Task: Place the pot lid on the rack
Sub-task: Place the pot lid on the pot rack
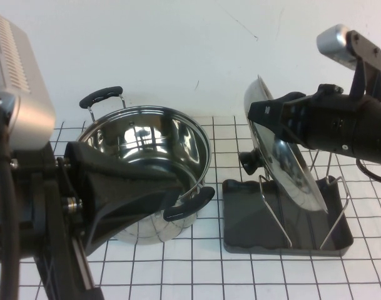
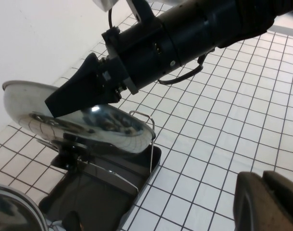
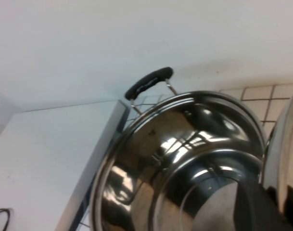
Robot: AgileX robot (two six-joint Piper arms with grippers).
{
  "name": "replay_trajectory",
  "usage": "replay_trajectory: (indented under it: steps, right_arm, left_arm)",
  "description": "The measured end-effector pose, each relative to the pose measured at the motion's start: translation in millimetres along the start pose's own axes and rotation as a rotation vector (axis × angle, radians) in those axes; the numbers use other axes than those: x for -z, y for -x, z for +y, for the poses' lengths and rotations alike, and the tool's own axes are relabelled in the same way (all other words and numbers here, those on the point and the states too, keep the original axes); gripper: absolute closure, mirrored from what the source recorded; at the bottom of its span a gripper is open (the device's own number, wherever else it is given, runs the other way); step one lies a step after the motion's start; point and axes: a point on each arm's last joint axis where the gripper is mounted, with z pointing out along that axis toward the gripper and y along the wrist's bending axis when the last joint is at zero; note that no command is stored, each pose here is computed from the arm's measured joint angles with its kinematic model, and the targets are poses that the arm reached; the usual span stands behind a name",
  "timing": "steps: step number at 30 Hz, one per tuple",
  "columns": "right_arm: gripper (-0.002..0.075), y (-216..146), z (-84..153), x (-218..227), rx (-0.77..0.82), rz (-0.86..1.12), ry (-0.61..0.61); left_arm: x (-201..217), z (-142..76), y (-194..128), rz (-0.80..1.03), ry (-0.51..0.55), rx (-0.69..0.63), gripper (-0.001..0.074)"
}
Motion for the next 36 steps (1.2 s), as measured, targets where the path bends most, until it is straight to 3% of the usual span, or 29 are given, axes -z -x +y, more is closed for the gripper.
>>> replay_trajectory:
  steps: [15, 20, 25, 27, 30, 36]
  right_arm:
    - [0.069, -8.4, -11.5, -14.5, -0.061, 0.038, -0.039]
    - [0.0559, -9.2, -12.2, -15.7, -0.066, 0.042, -0.039]
    - [0.0315, -9.6, -11.3, -15.7, -0.047, 0.047, -0.029]
    - [0.0252, -10.1, -10.4, -15.9, -0.045, 0.052, -0.018]
    - [0.0211, -10.3, -9.7, -15.9, -0.046, 0.055, -0.011]
    - [0.02, -14.8, -10.5, -15.7, 0.01, 0.085, -0.005]
  left_arm:
    - [0.0, 0.0, 0.0, 0.0, 0.0, 0.0, 0.0736]
    - [0.0, -0.2, 0.2, -0.002, -0.002, 0.003, 0.0736]
    - [0.0, -1.1, 1.3, -0.014, -0.012, 0.017, 0.0736]
    - [0.0, -1.1, 1.5, -0.017, -0.012, 0.018, 0.0736]
    - [0.0, -0.9, 1.7, -0.018, -0.01, 0.018, 0.0736]
    - [0.0, -1.1, 2.0, -0.022, -0.013, 0.022, 0.0736]
